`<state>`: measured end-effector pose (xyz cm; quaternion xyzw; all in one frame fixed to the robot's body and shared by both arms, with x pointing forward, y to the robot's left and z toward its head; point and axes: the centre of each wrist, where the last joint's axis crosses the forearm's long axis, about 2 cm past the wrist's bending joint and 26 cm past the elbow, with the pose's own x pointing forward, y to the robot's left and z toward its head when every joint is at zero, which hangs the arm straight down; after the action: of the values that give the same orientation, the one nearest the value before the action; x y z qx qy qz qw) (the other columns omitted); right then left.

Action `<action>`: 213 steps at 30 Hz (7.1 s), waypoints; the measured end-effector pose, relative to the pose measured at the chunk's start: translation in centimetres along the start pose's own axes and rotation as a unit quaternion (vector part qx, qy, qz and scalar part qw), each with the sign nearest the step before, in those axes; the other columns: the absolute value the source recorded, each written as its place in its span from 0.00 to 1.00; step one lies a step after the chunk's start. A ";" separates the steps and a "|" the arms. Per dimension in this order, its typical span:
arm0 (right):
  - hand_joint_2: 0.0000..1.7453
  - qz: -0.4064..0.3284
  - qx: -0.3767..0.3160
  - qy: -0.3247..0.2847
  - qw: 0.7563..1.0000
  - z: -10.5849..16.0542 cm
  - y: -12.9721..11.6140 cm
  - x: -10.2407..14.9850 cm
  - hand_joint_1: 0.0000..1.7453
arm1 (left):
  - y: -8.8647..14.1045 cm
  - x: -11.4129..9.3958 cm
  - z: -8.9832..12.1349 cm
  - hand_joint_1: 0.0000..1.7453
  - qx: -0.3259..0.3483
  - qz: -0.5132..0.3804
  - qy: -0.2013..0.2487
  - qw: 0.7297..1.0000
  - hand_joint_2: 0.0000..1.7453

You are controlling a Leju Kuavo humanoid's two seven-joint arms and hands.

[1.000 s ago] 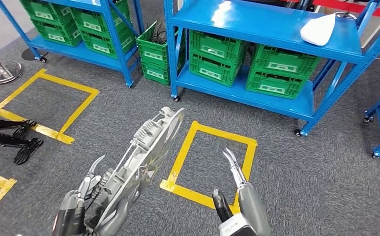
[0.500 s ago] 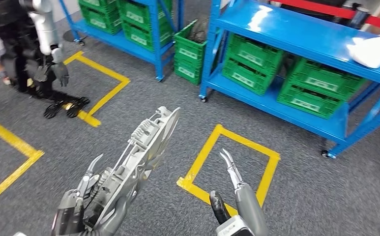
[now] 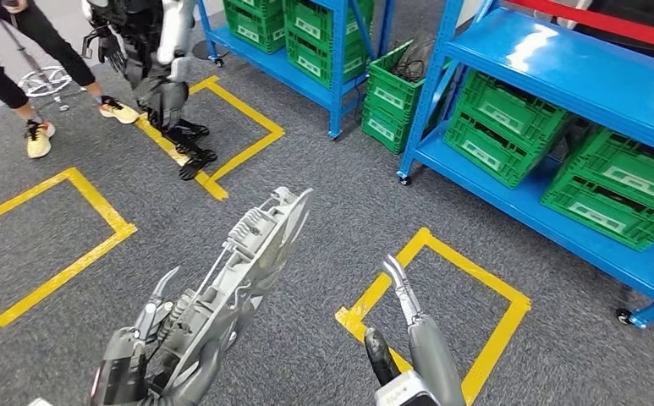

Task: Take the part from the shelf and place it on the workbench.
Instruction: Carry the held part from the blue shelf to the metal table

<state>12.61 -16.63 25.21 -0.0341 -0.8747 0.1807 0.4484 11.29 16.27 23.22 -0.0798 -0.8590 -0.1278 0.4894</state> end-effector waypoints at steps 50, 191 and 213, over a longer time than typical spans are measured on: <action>0.00 -0.026 0.052 0.005 0.998 -1.0 0.9 -0.7 0.00 | 0.7 0.8 1.0 1.00 0.075 -0.057 0.017 0.995 1.00; 0.00 -0.108 0.091 0.043 0.989 -0.8 2.6 -2.2 0.00 | 1.1 1.0 2.4 1.00 0.045 0.083 0.011 0.995 1.00; 0.00 -0.102 0.088 0.036 0.990 -0.7 2.6 -2.3 0.00 | 2.9 0.8 2.6 1.00 0.100 0.044 0.004 0.994 1.00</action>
<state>14.25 -14.54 22.94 0.0886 -0.8374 0.2085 0.4974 9.49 19.87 23.04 -0.0673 -0.8613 -0.0198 0.5033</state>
